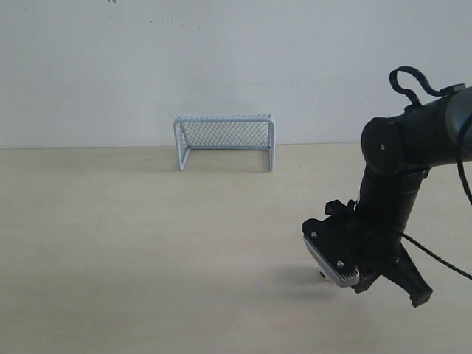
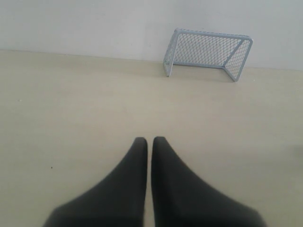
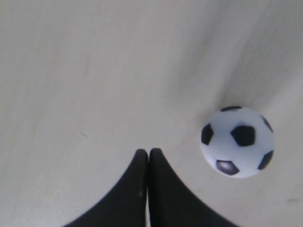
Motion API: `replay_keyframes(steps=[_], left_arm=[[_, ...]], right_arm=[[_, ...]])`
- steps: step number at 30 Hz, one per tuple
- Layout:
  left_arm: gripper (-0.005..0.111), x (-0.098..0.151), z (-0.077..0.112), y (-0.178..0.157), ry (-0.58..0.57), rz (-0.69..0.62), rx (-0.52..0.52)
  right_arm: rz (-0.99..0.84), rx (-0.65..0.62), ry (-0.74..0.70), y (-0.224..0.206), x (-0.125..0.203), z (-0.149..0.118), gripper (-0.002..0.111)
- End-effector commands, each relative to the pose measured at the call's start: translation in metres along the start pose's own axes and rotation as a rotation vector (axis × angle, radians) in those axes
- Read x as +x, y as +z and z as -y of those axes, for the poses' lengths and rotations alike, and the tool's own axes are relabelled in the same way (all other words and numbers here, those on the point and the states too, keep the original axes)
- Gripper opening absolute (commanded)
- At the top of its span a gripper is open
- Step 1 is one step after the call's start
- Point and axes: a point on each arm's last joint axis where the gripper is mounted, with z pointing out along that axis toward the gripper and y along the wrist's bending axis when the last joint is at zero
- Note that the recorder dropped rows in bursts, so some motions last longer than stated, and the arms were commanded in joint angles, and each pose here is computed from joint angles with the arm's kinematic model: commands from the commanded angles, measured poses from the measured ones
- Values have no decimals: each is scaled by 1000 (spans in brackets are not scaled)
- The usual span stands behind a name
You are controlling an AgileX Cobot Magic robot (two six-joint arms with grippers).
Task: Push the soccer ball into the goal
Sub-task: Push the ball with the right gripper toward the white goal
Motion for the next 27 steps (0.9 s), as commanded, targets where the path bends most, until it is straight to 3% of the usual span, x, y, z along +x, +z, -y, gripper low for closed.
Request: replay_keyframes(steps=[1, 14, 21, 22, 23, 26, 27], left_arm=[[4, 1, 0, 0, 9, 3, -4], [4, 1, 0, 0, 9, 3, -4], [4, 1, 0, 0, 9, 3, -4], [4, 1, 0, 0, 9, 3, -4], [4, 1, 0, 0, 9, 3, -4], [4, 1, 0, 0, 9, 3, -4], [4, 1, 0, 0, 9, 3, -4]], right_arm=[[30, -8, 5, -4, -3, 3, 0], [45, -97, 7, -5, -4, -5, 0], [45, -68, 21, -4, -4, -2, 0], [38, -22, 26, -2, -4, 2, 0], [23, 127, 91, 0, -2, 16, 0], [148, 557, 664, -12, 4, 54, 0], [196, 634, 768, -20, 5, 59, 0]])
